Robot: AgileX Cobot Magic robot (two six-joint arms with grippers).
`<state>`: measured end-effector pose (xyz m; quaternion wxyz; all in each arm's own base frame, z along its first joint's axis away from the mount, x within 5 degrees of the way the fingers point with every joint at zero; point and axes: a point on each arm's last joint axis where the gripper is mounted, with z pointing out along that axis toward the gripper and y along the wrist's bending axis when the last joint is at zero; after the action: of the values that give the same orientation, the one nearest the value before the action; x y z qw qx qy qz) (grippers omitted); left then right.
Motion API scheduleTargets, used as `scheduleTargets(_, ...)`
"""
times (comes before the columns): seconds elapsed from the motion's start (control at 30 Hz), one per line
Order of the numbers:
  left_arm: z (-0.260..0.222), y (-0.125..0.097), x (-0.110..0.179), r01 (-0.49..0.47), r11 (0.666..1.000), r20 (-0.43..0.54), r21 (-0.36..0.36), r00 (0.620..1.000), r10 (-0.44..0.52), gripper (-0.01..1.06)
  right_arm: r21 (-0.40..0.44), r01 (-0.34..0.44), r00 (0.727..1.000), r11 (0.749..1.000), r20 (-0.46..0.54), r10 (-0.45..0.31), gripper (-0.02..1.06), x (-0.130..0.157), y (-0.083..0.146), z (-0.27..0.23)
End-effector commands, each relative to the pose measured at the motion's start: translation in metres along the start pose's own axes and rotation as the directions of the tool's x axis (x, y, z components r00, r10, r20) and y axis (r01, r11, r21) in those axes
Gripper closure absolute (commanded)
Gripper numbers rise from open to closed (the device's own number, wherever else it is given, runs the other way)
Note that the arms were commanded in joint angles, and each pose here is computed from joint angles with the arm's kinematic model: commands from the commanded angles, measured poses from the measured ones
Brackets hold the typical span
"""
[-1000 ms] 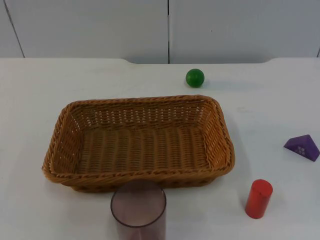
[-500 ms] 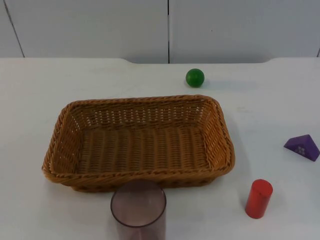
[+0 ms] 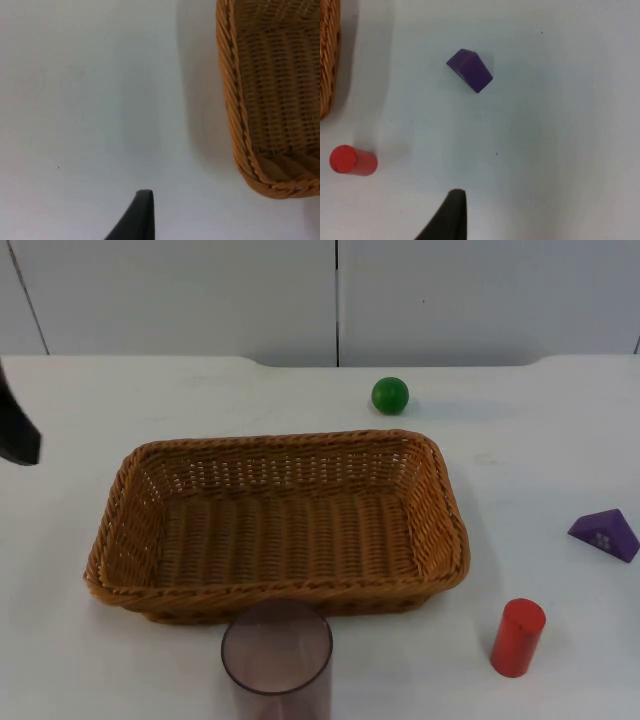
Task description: Pick up the basket with the left hand and place the triangular block into the basket with the right hand.
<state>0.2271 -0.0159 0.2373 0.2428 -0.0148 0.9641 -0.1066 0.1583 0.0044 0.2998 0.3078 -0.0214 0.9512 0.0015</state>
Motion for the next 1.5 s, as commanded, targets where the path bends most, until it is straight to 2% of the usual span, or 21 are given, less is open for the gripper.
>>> scheduleTargets(0.0,0.027,0.004,-0.019,0.023,1.000,-0.023,0.005,0.999,-0.023,0.00,-0.001,-0.003,1.000,1.000,0.021,0.003,-0.01,-0.002,0.000,-0.001)
scheduleTargets(0.2,0.080,0.009,-0.041,0.063,0.998,-0.109,0.019,0.992,-0.061,0.00,-0.004,-0.013,1.000,1.000,0.014,0.013,-0.01,0.005,0.000,0.008)
scheduleTargets(0.37,0.122,0.006,-0.050,0.038,0.999,-0.180,0.033,0.983,-0.032,0.00,-0.004,-0.013,1.000,1.000,-0.001,0.013,-0.01,0.009,0.000,0.011)
scheduleTargets(0.67,0.183,-0.009,-0.050,0.028,0.998,-0.283,0.058,0.959,-0.010,0.00,0.003,-0.006,1.000,1.000,0.010,0.006,-0.01,0.008,-0.001,0.011)
scheduleTargets(0.83,0.202,-0.012,-0.042,0.024,0.999,-0.299,0.048,0.954,-0.009,0.01,0.003,-0.006,1.000,1.000,0.012,0.006,-0.01,0.008,-0.001,0.011)
scheduleTargets(0.9,0.207,-0.011,-0.039,0.024,0.999,-0.305,0.043,0.952,-0.010,0.08,0.003,-0.006,1.000,1.000,0.012,0.006,-0.01,0.008,-0.001,0.011)
scheduleTargets(0.93,0.209,-0.011,-0.038,0.031,0.999,-0.306,0.041,0.952,-0.017,0.17,0.003,-0.006,1.000,1.000,0.012,0.006,-0.01,0.008,-0.001,0.011)
scheduleTargets(0.97,0.209,-0.011,-0.038,0.031,0.999,-0.306,0.041,0.952,-0.017,0.17,0.003,-0.006,1.000,1.000,0.012,0.006,-0.01,0.008,-0.001,0.011)
scheduleTargets(1.07,0.210,-0.010,-0.039,0.034,0.999,-0.291,0.036,0.956,-0.022,0.57,0.003,-0.006,1.000,1.000,0.012,0.006,-0.01,0.008,-0.001,0.011)
scheduleTargets(1.13,0.210,-0.010,-0.040,0.041,0.999,-0.286,0.035,0.958,-0.029,0.94,0.003,-0.006,1.000,1.000,0.015,0.006,-0.01,0.007,-0.001,0.011)
scheduleTargets(1.17,0.210,-0.009,-0.041,0.047,0.998,-0.281,0.033,0.959,-0.036,1.05,0.003,-0.006,1.000,1.000,0.017,0.006,-0.01,0.007,-0.001,0.011)
scheduleTargets(1.33,0.206,-0.002,-0.044,0.095,0.995,-0.274,0.031,0.958,-0.083,1.05,0.003,-0.006,1.000,1.000,0.022,0.006,-0.01,0.007,-0.001,0.011)
scheduleTargets(1.47,0.176,0.014,-0.060,0.169,0.984,-0.271,0.057,0.951,-0.148,1.05,0.003,-0.006,1.000,1.000,0.024,0.006,-0.01,0.006,-0.001,0.011)
